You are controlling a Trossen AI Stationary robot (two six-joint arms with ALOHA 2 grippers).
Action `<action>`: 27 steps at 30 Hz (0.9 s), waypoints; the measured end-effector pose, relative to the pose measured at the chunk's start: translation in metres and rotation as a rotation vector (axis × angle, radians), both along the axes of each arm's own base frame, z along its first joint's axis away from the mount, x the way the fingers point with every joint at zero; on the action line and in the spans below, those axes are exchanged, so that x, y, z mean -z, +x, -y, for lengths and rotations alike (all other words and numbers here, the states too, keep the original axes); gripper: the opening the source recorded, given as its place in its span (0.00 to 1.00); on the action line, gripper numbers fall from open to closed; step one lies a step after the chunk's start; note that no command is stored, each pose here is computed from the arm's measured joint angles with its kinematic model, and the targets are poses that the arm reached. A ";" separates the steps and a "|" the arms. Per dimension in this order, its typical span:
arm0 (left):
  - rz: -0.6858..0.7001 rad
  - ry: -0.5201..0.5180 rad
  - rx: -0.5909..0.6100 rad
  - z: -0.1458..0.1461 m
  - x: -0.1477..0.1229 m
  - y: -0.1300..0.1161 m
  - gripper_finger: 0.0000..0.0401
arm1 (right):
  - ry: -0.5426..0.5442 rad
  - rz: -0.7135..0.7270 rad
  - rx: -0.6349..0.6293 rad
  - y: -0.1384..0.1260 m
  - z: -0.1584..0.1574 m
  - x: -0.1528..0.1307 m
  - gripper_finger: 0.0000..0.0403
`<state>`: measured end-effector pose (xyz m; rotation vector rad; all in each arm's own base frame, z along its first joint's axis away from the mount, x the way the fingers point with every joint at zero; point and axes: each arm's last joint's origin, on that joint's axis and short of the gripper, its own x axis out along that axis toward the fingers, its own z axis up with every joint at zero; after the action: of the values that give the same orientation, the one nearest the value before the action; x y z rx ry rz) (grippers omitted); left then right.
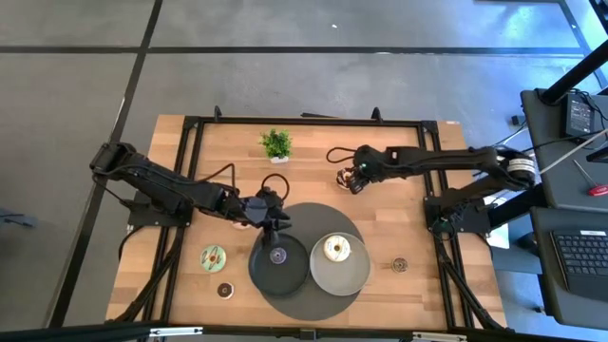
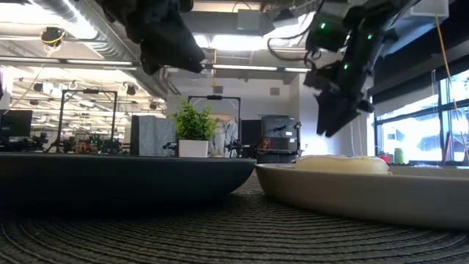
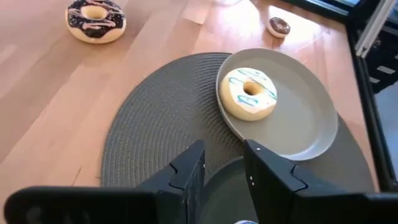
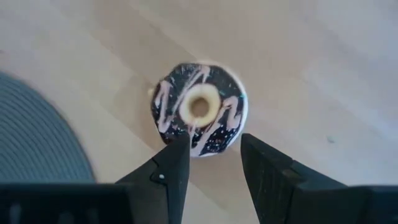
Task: Pick & Place donuts
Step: Put the large black donut on the gray plate
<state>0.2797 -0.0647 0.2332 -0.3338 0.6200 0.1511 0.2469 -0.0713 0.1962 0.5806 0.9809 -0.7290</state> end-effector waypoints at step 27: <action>0.010 0.023 -0.064 -0.002 0.000 0.000 0.27 | 0.081 -0.034 0.078 0.020 0.015 0.041 0.48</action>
<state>0.2799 -0.0628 0.2333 -0.3323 0.5971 0.2174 0.2666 -0.0865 0.1554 0.6825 1.0271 -0.7730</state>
